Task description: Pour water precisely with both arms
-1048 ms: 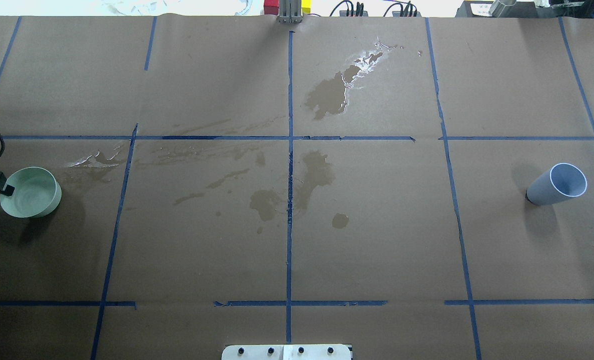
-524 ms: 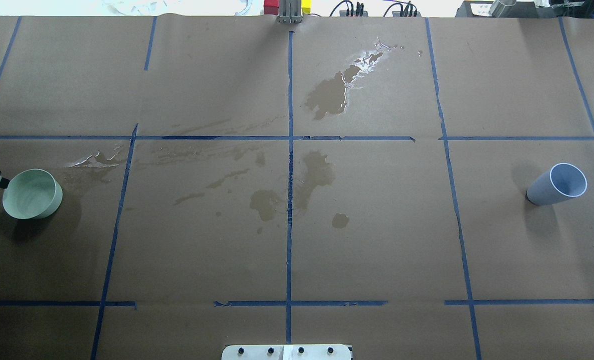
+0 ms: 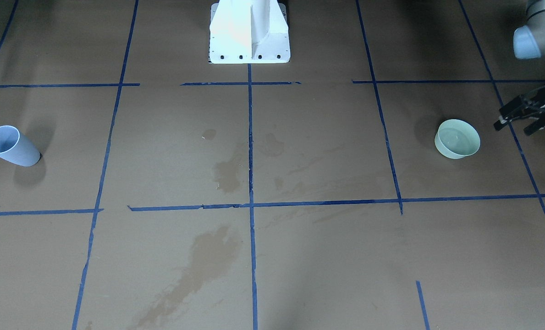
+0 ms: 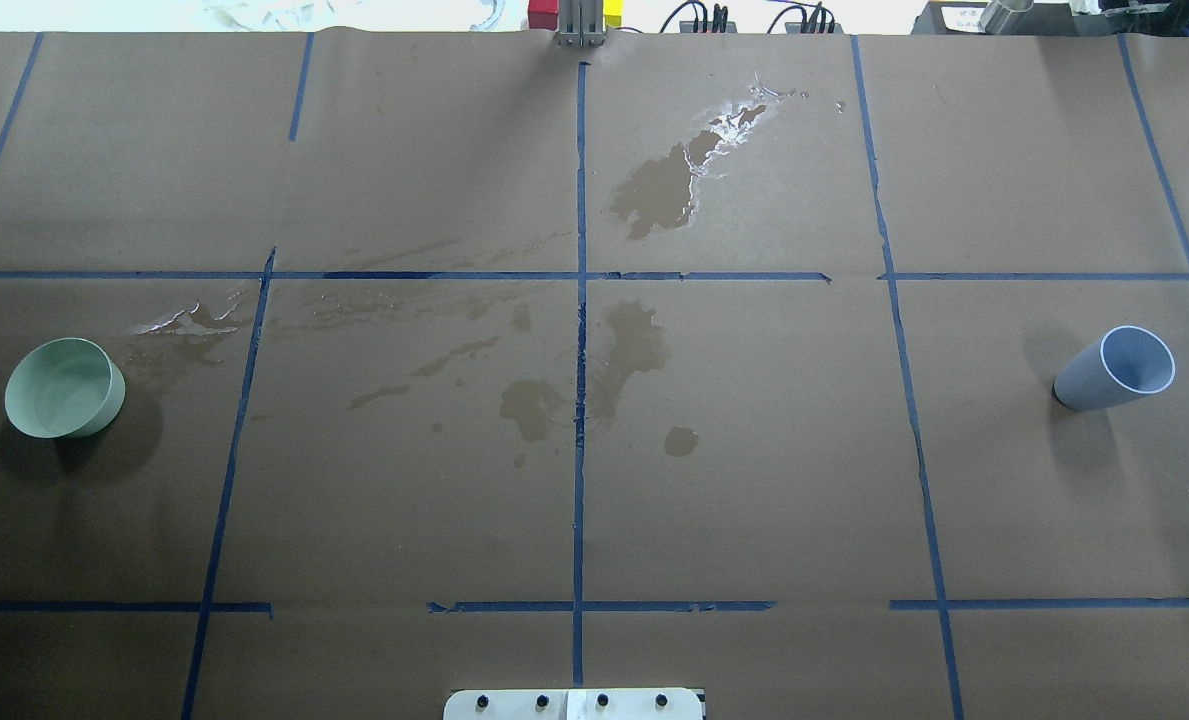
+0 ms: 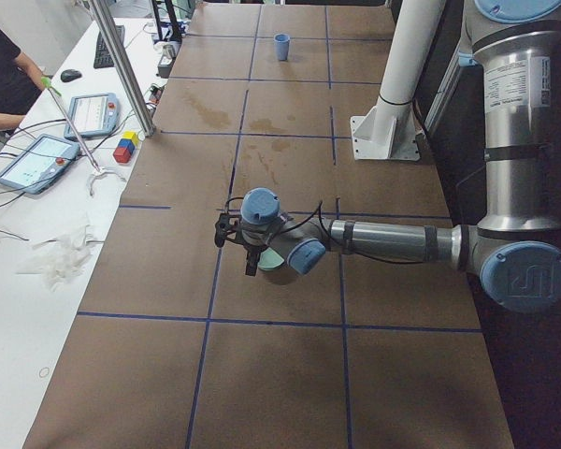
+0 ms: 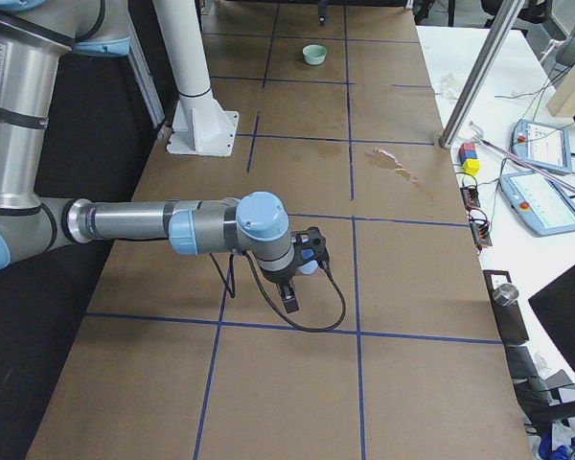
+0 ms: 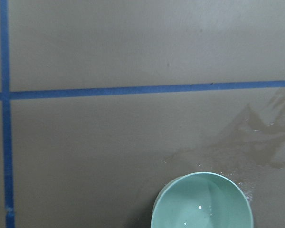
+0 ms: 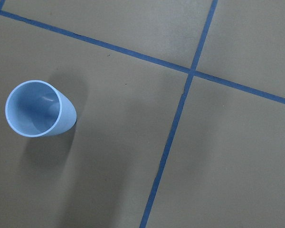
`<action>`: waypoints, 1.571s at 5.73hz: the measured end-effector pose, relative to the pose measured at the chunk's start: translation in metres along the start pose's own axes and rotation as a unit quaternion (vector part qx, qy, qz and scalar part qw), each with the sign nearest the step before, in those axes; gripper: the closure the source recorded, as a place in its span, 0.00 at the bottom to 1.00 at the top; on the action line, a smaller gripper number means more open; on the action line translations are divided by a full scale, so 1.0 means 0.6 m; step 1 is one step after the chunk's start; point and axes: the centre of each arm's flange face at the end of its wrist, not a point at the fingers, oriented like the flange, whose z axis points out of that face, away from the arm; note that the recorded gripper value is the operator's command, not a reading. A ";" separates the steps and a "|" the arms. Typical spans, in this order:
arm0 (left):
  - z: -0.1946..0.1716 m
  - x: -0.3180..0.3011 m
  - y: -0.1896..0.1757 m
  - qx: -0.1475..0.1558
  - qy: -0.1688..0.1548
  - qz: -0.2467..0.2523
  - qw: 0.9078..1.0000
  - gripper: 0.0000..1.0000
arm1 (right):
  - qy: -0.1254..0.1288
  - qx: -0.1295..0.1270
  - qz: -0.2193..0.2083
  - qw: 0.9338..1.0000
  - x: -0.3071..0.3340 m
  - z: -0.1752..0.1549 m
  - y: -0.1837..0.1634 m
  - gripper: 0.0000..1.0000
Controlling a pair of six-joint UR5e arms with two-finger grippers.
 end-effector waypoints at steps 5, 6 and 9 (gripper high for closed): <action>-0.179 -0.106 0.040 0.011 -0.068 0.070 0.995 0.00 | -0.003 -0.025 0.017 1.000 -0.045 0.036 -0.046 0.00; -0.224 -0.121 0.048 -0.003 -0.080 0.075 0.994 0.00 | -0.003 -0.027 0.016 1.000 -0.045 0.038 -0.045 0.00; -0.221 -0.184 0.088 -0.073 -0.074 0.074 0.992 0.00 | -0.008 -0.044 -0.003 0.999 -0.062 0.061 -0.048 0.00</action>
